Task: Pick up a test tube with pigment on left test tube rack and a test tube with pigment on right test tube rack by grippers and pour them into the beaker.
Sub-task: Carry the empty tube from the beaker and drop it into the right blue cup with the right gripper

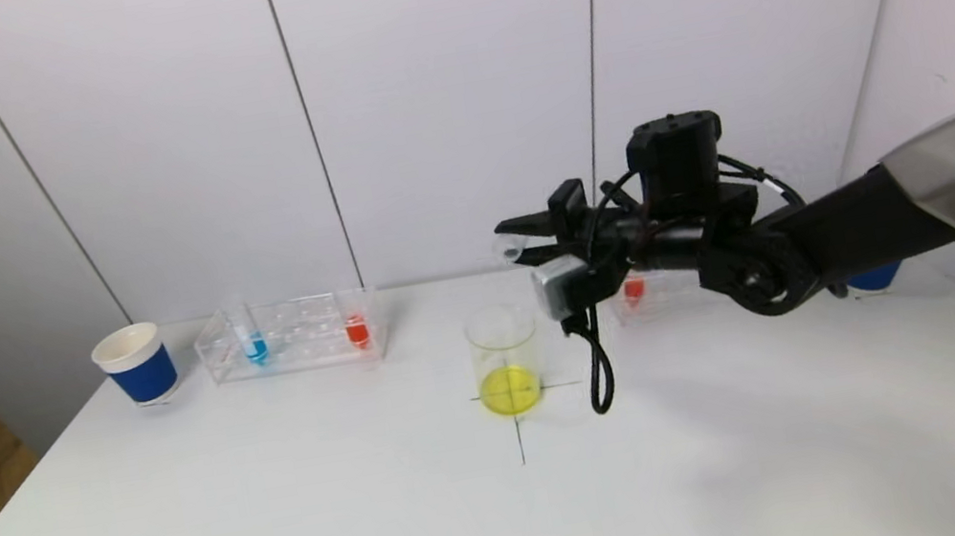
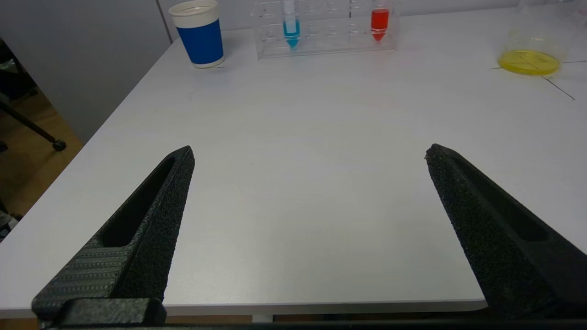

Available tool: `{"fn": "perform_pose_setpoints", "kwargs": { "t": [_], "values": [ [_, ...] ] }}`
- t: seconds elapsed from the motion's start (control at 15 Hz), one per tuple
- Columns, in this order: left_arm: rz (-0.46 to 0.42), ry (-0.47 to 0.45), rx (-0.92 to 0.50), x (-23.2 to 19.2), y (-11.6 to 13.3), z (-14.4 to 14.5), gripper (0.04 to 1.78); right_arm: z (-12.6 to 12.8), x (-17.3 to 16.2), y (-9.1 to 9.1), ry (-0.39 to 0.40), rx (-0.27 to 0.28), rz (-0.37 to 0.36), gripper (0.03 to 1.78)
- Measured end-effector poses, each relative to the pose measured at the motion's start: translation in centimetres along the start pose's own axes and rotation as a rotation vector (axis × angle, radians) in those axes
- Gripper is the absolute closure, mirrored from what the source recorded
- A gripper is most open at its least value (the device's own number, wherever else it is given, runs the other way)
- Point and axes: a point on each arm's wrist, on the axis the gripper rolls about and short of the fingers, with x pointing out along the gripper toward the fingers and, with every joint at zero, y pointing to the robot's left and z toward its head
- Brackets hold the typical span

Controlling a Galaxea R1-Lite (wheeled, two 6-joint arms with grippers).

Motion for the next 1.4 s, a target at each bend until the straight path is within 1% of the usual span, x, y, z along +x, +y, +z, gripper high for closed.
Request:
{"fn": "perform_pose_setpoints", "kwargs": {
  "t": [0.13,0.27,0.33,0.4,0.53,0.6,0.8,1.0,1.13,1.27,1.4],
  "values": [
    [0.001,0.0,0.0,0.0,0.0,0.0,0.06,0.1,-0.2,-0.9,0.023,0.115,-0.054,1.35],
    [0.0,0.0,0.0,0.0,0.0,0.0,0.06,0.1,-0.6,-1.6,0.053,0.25,-0.084,1.35],
    [0.0,0.0,0.0,0.0,0.0,0.0,0.06,0.2,-0.7,-1.9,0.073,0.329,-0.101,1.35],
    [0.0,0.0,0.0,0.0,0.0,0.0,0.06,0.2,-0.9,-2.3,0.089,0.394,-0.121,1.35],
    [0.0,0.0,0.0,0.0,0.0,0.0,0.06,0.3,-1.3,-3.3,0.134,0.532,-0.178,1.35],
    [0.0,0.0,0.0,0.0,0.0,0.0,0.06,0.4,-1.6,-3.8,0.158,0.613,-0.208,1.35],
    [0.0,0.0,0.0,0.0,0.0,0.0,0.06,0.5,-2.6,-5.4,0.21,0.811,-0.295,1.35],
    [0.0,0.0,0.0,0.0,0.0,0.0,0.06,0.4,-4.0,-7.8,0.24,0.972,-0.388,1.35],
    [0.0,0.0,0.0,0.0,0.0,0.0,0.06,0.0,-5.2,-9.9,0.255,1.067,-0.472,1.35],
    [0.0,0.0,0.0,0.0,0.0,0.0,0.06,-1.4,-7.1,-11.5,0.293,1.148,-0.551,1.35],
    [0.0,0.0,0.0,0.0,0.0,0.0,0.06,-3.1,-9.3,-12.6,0.335,1.221,-0.61,1.35]
  ]
}}
